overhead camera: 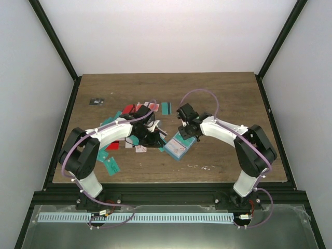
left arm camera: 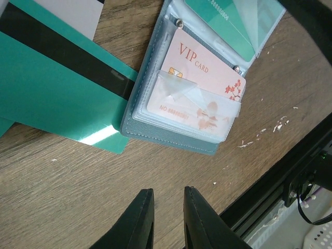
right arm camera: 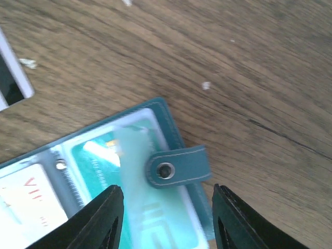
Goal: Put the credit cards into the card holder
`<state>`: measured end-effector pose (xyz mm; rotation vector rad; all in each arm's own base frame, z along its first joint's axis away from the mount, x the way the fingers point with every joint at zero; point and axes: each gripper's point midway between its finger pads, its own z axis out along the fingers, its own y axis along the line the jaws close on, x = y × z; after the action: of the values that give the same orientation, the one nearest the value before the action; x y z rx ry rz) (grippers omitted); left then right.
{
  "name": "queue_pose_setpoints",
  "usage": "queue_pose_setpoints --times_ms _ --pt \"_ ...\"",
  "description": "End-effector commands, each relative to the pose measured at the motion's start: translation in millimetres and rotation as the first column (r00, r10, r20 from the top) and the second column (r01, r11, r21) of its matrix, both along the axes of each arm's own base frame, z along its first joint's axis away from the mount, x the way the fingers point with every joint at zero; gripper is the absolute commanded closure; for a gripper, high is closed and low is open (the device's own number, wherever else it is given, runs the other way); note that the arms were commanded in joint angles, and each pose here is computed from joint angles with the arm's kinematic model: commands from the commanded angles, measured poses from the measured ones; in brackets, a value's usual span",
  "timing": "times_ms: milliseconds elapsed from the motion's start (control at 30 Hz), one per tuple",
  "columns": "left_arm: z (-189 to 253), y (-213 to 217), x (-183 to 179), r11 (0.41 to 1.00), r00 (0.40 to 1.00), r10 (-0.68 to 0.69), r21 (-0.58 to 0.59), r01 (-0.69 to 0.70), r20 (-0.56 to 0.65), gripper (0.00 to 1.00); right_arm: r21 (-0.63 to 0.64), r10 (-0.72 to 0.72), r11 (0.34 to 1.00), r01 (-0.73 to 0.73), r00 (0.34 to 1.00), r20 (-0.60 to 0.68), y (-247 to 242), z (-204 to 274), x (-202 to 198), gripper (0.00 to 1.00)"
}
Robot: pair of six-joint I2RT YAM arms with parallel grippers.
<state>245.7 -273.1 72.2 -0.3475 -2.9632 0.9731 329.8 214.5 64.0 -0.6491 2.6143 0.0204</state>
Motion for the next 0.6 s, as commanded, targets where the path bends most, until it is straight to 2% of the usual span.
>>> queue_pose_setpoints --times_ms 0,567 --pt "6 0 1 1.0 1.0 0.002 -0.019 -0.002 0.018 0.81 -0.016 -0.065 0.998 0.065 0.998 0.019 -20 11 13 0.51" --pt "0 -2 -1 0.999 1.0 -0.029 -0.014 0.029 0.0 0.81 0.024 -0.032 0.999 0.033 0.998 -0.05 -7 -8 12 0.49"
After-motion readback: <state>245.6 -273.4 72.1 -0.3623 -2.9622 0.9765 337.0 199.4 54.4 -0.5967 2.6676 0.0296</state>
